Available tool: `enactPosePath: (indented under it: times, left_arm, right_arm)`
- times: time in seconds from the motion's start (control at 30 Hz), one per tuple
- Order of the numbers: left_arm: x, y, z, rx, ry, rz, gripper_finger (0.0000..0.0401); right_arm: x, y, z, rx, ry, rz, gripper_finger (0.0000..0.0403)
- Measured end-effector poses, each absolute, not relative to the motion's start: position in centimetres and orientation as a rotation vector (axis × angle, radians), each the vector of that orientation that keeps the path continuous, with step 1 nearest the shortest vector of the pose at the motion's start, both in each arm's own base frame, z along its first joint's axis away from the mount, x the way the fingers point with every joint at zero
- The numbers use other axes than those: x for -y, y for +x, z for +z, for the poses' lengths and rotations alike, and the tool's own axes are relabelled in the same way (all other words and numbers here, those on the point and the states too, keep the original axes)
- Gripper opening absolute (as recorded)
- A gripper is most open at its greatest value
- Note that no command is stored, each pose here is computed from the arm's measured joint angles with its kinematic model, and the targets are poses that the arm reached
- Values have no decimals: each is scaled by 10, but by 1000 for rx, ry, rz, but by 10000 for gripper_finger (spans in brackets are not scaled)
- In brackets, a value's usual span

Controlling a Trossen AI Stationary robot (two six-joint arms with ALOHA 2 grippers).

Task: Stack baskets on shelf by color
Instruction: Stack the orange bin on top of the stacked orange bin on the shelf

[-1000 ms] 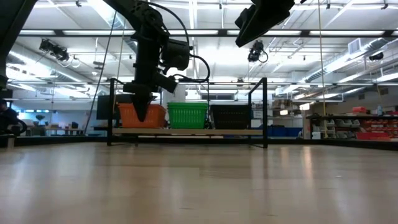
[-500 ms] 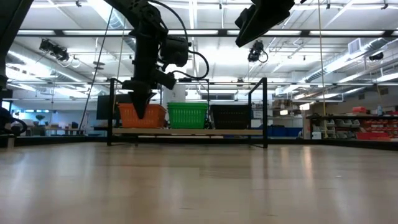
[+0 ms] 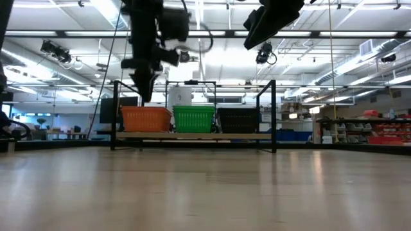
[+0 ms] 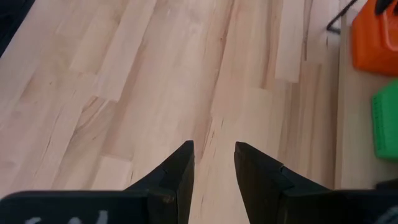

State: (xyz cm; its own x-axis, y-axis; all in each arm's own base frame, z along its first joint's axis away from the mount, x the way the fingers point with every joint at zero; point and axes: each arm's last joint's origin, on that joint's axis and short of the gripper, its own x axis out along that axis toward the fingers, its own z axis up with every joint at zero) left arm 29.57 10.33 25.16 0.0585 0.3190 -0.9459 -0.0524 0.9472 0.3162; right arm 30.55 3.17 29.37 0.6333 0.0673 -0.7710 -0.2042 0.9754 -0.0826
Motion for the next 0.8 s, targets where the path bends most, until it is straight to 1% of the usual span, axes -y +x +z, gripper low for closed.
enactPosePath:
  times: [0.17,0.33,0.47,0.57,0.7,0.8]
  left_arm:
    - [-79,297,285,-1225,183,237,87]
    - [-56,300,319,-941,178,238,73]
    - [-39,306,330,-820,188,211,56]
    - [-32,312,318,-757,197,196,44]
    - [-31,317,281,-679,207,193,31]
    - [-32,317,257,-577,203,169,26]
  right_arm:
    - [-28,300,294,-917,-119,92,121]
    - [-23,290,304,-902,-91,-18,121]
    - [-25,284,309,-897,-35,45,121]
    - [-25,280,308,-933,54,19,121]
    - [-26,266,300,-1100,147,-53,121]
    - [-31,256,296,-1203,185,-95,121]
